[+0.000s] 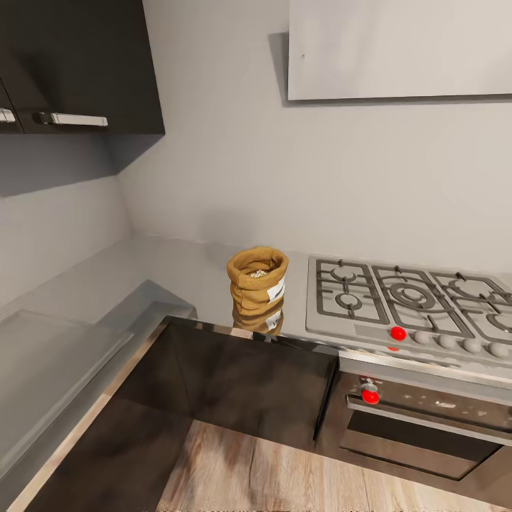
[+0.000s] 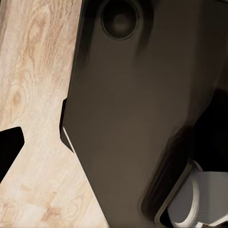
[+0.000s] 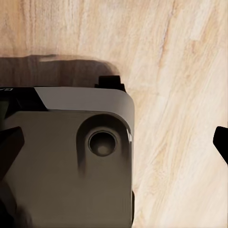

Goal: In the kitchen, take the popcorn bag from the countertop, put it into the microwave, and heat it until the popcorn is cooked so the cooked popcorn ends up inside the bag.

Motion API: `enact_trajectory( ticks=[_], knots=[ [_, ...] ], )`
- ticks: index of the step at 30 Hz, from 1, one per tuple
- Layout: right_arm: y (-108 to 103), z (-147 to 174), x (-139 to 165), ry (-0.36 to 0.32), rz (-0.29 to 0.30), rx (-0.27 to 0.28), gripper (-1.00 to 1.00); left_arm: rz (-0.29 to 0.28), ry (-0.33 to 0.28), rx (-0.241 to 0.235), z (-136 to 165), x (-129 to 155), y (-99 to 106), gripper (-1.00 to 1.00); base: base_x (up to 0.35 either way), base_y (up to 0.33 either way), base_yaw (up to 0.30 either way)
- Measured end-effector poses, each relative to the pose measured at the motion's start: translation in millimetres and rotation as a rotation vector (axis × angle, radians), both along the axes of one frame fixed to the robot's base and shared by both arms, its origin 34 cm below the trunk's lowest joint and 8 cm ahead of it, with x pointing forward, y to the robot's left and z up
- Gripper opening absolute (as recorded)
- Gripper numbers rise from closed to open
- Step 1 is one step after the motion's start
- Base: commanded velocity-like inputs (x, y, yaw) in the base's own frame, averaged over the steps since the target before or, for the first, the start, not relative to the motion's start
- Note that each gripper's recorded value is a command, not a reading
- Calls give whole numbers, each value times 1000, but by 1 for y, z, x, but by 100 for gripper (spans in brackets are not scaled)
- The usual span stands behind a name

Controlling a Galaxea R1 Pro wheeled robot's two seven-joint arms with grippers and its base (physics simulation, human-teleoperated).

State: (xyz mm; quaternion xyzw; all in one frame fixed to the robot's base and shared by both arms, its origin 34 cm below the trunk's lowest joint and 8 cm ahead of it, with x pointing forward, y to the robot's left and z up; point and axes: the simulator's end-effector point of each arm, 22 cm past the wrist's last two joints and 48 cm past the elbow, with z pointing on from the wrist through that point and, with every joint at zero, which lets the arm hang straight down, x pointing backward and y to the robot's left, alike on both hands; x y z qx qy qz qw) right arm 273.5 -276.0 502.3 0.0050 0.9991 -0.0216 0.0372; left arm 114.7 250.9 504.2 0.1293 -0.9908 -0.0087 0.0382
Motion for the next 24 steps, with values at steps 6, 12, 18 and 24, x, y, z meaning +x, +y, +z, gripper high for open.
enact_trajectory(
  ticks=[6, 12, 18, 24],
  knots=[
    [-1, -1, -4, 10, 0, -3, 100, 0, 9, 0, 0, -3, 0, 100, 0, 0, 0],
    [-2, -2, -7, 18, 0, -5, 100, 0, 18, 0, 1, -7, 0, 100, 0, 0, 0],
    [-3, -4, -11, 26, 0, -6, 100, 0, 29, 0, 1, -11, 0, 100, 0, 0, 0],
    [-3, -5, -14, 36, 0, -7, 100, 0, 38, 0, 1, -15, 0, 100, 0, 0, 0]
  ],
)
